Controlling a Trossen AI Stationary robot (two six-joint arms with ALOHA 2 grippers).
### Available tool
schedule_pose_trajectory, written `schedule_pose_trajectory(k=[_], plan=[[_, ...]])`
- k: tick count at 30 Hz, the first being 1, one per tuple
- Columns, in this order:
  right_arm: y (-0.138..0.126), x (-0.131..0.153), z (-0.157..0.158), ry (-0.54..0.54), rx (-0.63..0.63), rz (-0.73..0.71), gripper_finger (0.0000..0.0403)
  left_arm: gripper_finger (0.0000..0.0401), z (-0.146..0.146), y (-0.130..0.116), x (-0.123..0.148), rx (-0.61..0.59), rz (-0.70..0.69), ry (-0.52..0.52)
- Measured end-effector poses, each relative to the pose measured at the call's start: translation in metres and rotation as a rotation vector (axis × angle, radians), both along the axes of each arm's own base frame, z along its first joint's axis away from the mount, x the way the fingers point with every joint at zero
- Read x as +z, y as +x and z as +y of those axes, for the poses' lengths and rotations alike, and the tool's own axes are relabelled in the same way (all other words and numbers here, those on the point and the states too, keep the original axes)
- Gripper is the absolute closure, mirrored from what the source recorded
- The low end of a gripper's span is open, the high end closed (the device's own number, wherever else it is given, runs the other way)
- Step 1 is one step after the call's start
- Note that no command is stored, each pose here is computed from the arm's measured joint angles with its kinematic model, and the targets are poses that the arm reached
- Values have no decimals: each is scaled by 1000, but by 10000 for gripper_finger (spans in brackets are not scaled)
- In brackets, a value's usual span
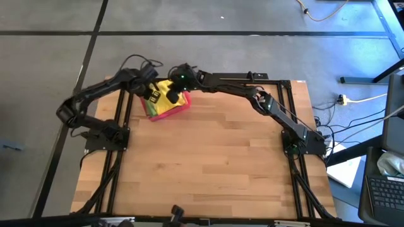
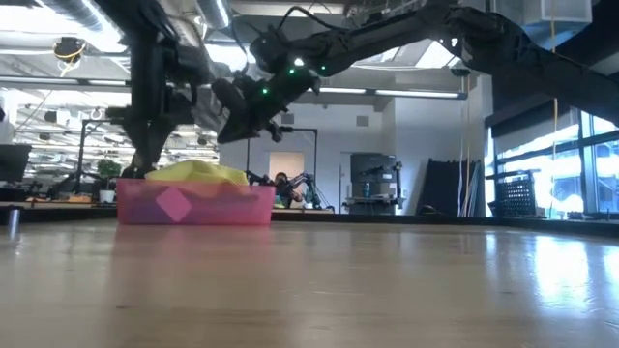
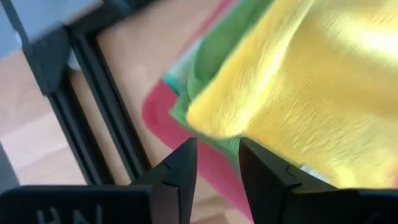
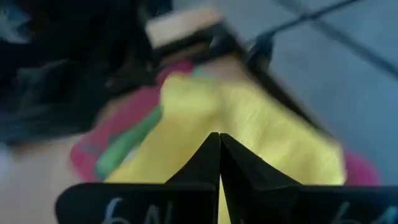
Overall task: Fold microfiber towels
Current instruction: Stack the folded yellow microfiber towel on top of the folded green microfiber towel in the pink bin
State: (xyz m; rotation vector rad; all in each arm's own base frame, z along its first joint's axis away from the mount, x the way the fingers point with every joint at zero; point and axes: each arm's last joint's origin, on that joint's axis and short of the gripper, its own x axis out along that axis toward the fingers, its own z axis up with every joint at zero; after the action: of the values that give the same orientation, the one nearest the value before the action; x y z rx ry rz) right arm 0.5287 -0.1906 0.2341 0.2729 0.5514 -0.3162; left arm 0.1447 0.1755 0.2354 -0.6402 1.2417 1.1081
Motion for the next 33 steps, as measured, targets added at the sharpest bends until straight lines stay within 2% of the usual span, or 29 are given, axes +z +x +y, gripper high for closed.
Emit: schedule_pose_trajectory(k=[4, 7, 10, 15, 20, 24, 26, 29, 33], plan=[[7, -3, -6, -104, -106, -99, 391, 291, -6, -4, 22, 25, -121, 127], [15, -13, -10, -124, -140, -162, 391, 291, -6, -2, 32, 25, -197, 205], [20, -31, -12, -64, -162, -184, 391, 291, -6, -1, 35, 19, -227, 233], [22, -50, -12, 13, -199, -170, 391, 291, -17, 2, 41, -29, -300, 206], [21, -62, -17, 93, -249, -156, 391, 291, -37, -2, 65, -52, -442, 306], [22, -87, -20, 165, -273, -132, 391, 291, -54, -14, 84, -24, -539, 396], [23, -99, -19, 224, -260, -118, 391, 291, -59, -19, 89, -1, -547, 444], [23, -103, -15, 280, -226, -92, 390, 291, -61, -25, 93, 21, -503, 517], [24, -106, -6, 242, -185, -33, 390, 291, -59, -24, 93, 4, -441, 560]])
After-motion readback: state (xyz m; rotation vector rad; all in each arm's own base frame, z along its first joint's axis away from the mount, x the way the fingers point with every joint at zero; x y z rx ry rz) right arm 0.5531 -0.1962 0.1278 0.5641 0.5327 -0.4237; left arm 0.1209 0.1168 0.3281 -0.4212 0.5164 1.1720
